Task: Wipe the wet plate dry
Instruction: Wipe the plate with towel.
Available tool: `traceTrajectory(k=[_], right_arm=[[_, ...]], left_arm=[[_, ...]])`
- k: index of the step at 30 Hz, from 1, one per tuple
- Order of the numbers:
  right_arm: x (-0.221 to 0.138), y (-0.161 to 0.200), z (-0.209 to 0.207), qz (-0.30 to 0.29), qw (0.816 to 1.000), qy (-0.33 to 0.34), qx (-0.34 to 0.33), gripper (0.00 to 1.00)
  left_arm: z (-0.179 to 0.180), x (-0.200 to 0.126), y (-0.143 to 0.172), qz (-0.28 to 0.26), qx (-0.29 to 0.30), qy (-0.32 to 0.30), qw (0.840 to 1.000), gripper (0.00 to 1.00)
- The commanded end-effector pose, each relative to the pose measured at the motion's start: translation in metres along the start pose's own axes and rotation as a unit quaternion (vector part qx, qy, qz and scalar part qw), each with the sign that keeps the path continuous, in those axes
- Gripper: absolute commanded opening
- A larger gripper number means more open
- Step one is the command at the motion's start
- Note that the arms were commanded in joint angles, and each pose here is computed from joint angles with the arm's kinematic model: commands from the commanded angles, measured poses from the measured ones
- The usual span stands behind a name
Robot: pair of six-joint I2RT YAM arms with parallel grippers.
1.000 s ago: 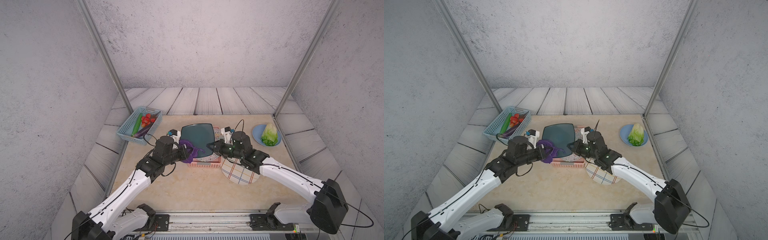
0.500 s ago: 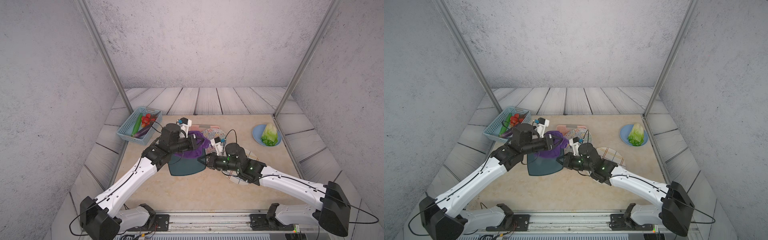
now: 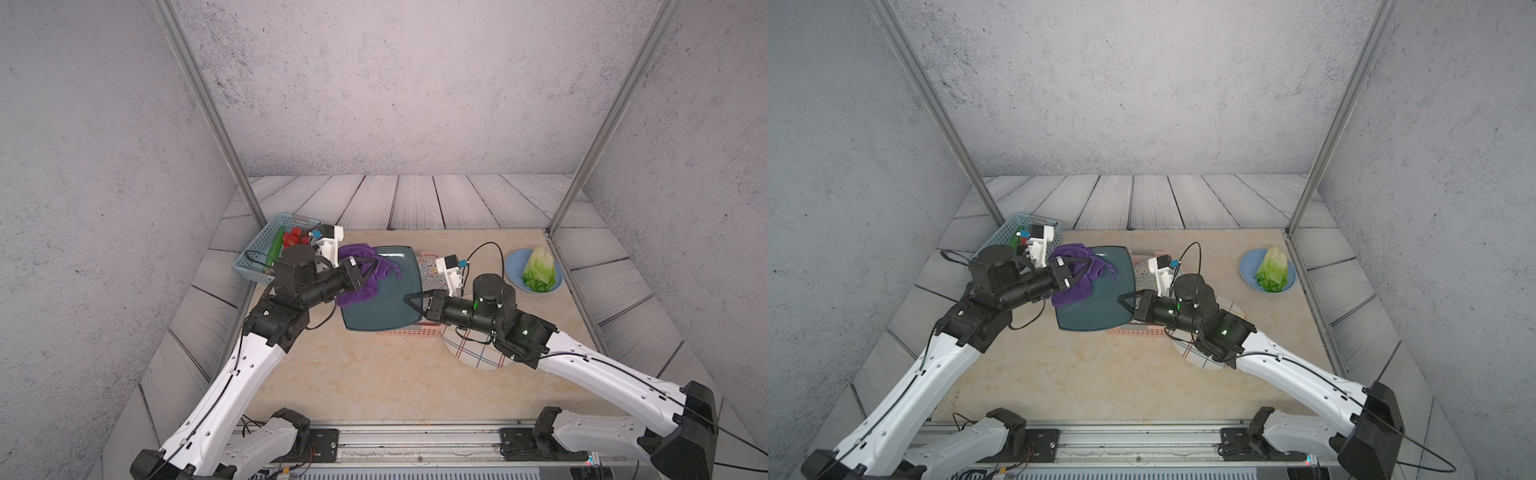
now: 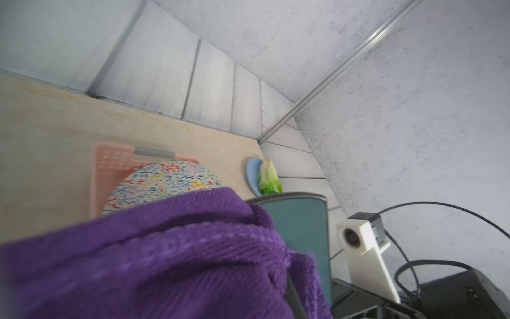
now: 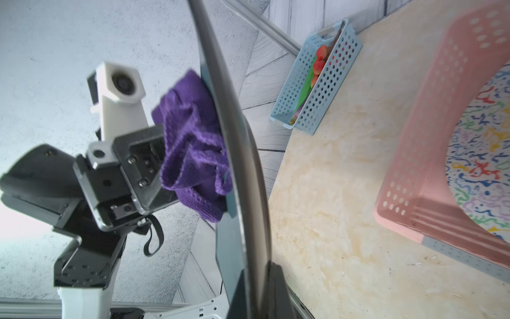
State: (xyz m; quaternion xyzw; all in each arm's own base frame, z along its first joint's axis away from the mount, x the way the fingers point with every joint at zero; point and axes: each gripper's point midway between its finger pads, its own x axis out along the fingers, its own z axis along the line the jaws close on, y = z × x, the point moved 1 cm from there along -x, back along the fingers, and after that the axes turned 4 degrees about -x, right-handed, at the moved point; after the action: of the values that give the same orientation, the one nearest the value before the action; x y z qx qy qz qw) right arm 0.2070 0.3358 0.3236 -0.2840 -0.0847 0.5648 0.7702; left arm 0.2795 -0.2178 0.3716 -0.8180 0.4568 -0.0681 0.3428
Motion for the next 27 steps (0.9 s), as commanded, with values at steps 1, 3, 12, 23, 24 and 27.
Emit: traceTrajectory(k=[1, 3, 12, 23, 24, 27], right_arm=[[-0.009, -0.028, 0.066, -0.056, 0.989, -0.125, -0.06, 0.0], [-0.011, -0.044, 0.068, -0.078, 0.987, -0.125, -0.059, 0.0], [-0.072, -0.117, 0.061, -0.174, 0.972, -0.16, -0.002, 0.0], [-0.102, -0.113, 0.079, -0.202, 0.946, -0.253, 0.007, 0.0], [-0.099, -0.112, 0.083, -0.192, 0.945, -0.264, 0.006, 0.0], [-0.095, -0.109, 0.094, -0.166, 0.939, -0.302, -0.005, 0.0]], left_arm=[[-0.034, 0.03, 0.04, 0.094, 0.036, 0.065, 0.993, 0.0], [-0.042, 0.035, 0.057, 0.113, 0.056, 0.062, 0.99, 0.0], [-0.064, -0.017, 0.002, -0.005, -0.05, 0.134, 0.99, 0.0], [-0.096, -0.069, -0.084, -0.145, -0.27, 0.333, 0.892, 0.0], [-0.099, -0.074, -0.088, -0.153, -0.278, 0.342, 0.884, 0.0], [-0.103, -0.085, -0.097, -0.173, -0.299, 0.365, 0.865, 0.0]])
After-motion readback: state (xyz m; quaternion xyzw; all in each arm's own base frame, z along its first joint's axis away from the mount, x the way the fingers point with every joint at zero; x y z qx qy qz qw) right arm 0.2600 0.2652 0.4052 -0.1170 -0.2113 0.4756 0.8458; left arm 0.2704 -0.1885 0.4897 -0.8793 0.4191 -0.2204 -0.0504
